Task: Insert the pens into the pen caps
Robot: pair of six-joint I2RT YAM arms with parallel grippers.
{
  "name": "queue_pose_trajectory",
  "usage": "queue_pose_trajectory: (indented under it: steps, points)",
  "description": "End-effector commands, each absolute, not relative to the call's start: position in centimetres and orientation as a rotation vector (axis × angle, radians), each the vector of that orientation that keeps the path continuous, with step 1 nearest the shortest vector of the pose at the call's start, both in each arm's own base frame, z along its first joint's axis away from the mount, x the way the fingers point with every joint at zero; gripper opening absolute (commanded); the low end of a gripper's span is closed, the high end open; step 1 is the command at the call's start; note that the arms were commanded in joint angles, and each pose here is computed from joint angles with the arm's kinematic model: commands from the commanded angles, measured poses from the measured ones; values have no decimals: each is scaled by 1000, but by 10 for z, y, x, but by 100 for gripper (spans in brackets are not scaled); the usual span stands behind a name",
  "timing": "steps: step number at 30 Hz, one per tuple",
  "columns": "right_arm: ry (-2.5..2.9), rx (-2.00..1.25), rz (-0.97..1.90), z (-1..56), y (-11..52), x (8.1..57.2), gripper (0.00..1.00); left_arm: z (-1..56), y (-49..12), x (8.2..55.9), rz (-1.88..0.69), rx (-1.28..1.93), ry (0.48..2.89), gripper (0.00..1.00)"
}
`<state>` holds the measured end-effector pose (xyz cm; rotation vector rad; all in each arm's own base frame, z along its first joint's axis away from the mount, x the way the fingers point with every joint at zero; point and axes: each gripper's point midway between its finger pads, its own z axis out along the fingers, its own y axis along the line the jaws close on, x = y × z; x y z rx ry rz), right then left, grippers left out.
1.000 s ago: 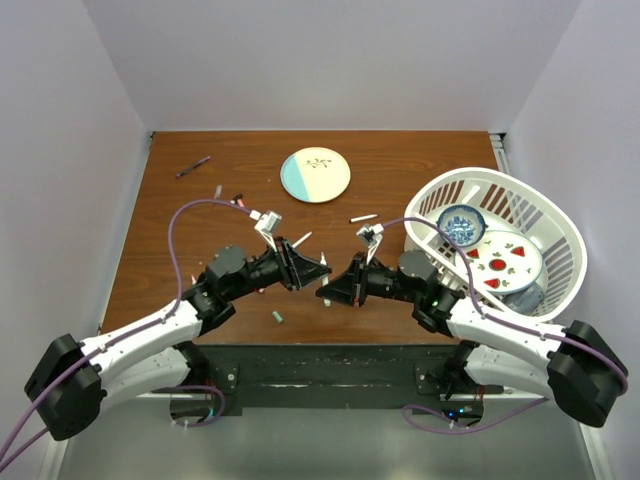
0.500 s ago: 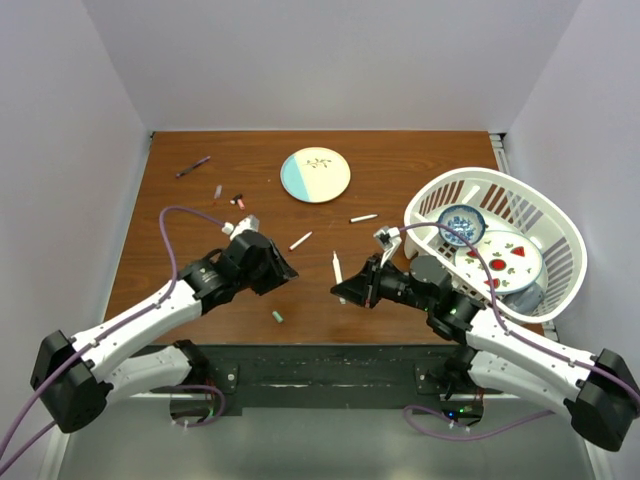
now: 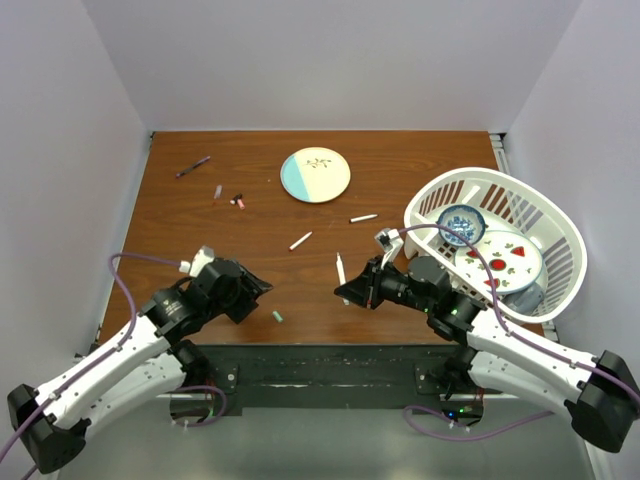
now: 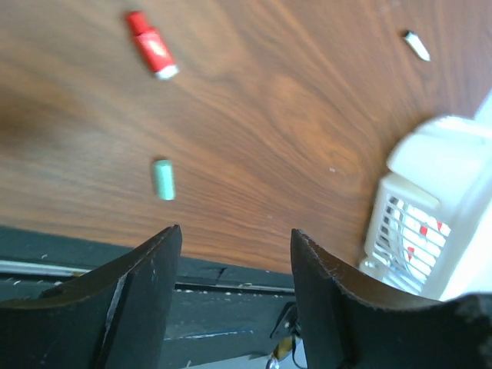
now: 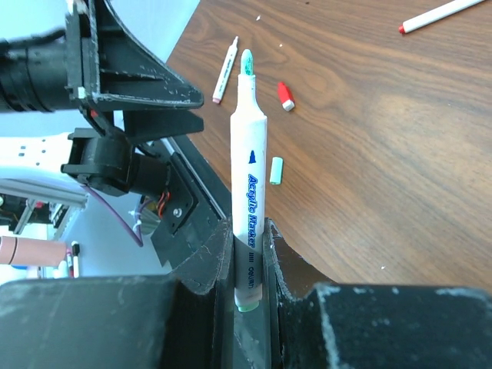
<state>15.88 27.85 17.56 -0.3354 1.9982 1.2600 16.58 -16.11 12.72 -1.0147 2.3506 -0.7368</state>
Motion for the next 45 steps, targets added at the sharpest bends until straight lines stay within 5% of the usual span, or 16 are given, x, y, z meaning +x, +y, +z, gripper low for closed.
queue_pose_trajectory:
  steps: [1, 32, 37, 41, 45]
  points:
    - [1968, -325, 1238, 184, 278, 165, 0, 108, -148, 163, -648, -1207, 2323, 63]
    - [1995, -348, 1135, 180, 268, 169, 0, 9, -188, 161, -211, -1040, 2795, 38]
    - [1999, -350, 1132, 179, 269, 170, 0, -1, -188, 152, -160, -997, 2863, 24]
    - [2003, -352, 1140, 176, 270, 169, 0, -5, -189, 152, -177, -945, 2879, 0]
    - [2026, -374, 1170, 169, 273, 164, 0, 1, -201, 164, -288, -848, 2854, 0]
